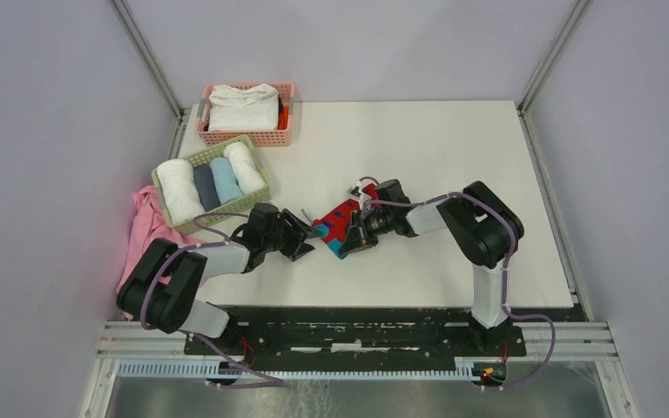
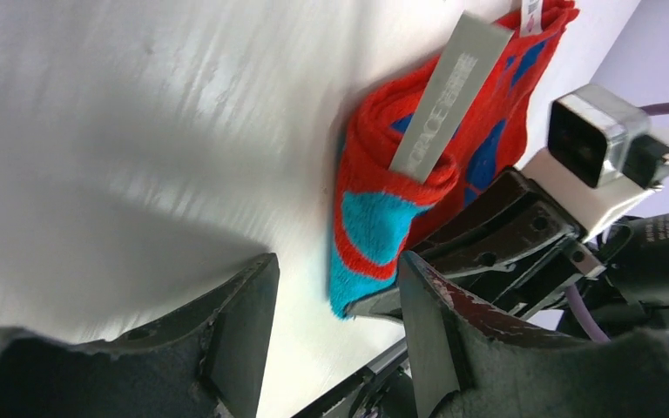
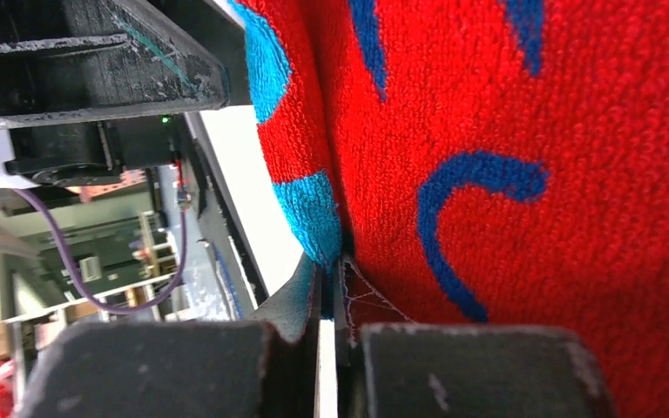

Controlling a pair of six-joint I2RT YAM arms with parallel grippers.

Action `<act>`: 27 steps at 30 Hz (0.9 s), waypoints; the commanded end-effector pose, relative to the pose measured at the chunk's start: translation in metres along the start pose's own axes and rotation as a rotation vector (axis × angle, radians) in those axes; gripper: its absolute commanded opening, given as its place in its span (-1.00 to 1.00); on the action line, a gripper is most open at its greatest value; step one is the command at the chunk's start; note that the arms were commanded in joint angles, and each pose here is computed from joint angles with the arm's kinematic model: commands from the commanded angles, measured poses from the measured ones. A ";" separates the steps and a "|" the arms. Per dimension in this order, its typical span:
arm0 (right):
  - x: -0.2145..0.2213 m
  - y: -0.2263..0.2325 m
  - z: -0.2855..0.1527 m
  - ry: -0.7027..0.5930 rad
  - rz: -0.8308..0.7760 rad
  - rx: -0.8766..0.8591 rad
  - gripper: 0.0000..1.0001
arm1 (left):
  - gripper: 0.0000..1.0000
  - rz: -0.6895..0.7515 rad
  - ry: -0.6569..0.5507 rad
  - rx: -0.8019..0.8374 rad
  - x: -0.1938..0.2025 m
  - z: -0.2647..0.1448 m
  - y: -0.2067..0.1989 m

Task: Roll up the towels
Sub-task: Roll the towel at the center of the board.

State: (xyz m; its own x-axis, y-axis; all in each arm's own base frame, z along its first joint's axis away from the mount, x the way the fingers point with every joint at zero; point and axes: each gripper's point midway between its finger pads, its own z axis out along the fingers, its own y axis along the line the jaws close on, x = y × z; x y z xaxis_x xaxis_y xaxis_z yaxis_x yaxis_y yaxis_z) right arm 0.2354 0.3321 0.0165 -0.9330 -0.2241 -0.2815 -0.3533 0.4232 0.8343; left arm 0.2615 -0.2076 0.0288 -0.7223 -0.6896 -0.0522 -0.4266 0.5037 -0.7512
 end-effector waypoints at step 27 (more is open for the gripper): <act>-0.006 0.009 -0.065 -0.054 -0.206 0.342 -0.19 | -0.77 -0.004 0.018 -0.182 -0.002 0.026 0.029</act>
State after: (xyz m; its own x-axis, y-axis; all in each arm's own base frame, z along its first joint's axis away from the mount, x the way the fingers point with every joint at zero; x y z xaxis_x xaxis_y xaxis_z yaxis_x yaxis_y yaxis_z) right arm 0.2303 0.3013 0.0350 -0.9349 -0.2329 -0.2677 -0.3530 0.5348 0.7677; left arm 0.2817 -0.2257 0.0142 -0.7405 -0.6720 0.0023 -0.4387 0.4808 -0.7592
